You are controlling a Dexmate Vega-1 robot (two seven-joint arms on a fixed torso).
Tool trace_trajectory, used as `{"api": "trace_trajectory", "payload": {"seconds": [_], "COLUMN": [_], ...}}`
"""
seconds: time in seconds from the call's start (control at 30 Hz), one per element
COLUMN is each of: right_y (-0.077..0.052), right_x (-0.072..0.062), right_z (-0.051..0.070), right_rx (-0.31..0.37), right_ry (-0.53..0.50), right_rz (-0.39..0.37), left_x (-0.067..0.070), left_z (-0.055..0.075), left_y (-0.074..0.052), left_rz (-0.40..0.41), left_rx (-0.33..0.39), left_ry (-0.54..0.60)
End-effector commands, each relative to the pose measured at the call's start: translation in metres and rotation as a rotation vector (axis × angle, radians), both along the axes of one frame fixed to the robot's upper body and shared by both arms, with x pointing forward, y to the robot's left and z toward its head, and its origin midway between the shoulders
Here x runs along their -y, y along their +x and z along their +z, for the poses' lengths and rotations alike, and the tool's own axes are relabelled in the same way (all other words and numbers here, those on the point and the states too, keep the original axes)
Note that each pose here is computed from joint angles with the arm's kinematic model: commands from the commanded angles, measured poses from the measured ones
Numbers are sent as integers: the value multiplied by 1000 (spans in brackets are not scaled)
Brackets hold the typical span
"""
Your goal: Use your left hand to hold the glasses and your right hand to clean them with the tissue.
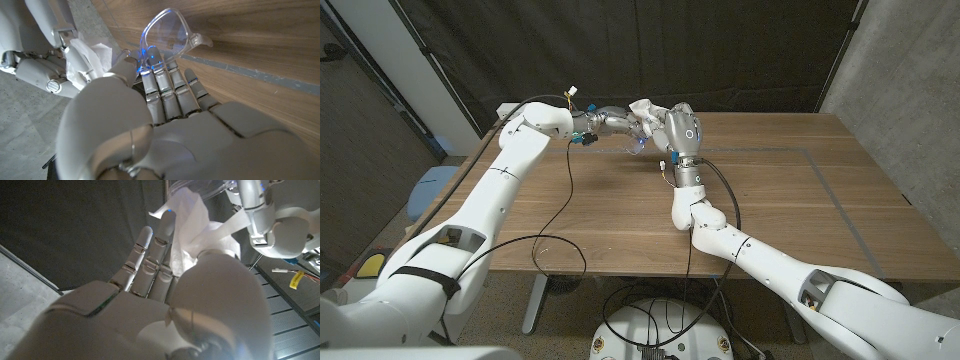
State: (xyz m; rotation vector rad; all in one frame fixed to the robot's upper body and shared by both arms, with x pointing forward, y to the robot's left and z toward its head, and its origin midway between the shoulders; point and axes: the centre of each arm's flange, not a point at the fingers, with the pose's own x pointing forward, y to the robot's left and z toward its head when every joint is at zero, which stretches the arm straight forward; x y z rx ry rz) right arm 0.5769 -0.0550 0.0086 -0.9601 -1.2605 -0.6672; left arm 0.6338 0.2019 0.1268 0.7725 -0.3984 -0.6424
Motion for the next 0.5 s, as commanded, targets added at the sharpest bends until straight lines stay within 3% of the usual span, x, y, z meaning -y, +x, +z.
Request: {"api": "trace_trajectory", "payload": {"seconds": [0.03, 0.5], "right_y": [6, 11], "right_x": [22, 44], "right_z": [7, 14], "right_rx": [1, 15], "right_ry": [65, 119], "right_rz": [-60, -116], "left_x": [-1, -9], "left_z": [1, 3], "left_y": [-3, -14], "left_rz": [6, 21], "left_rx": [11, 55], "left_ry": [-7, -44]}}
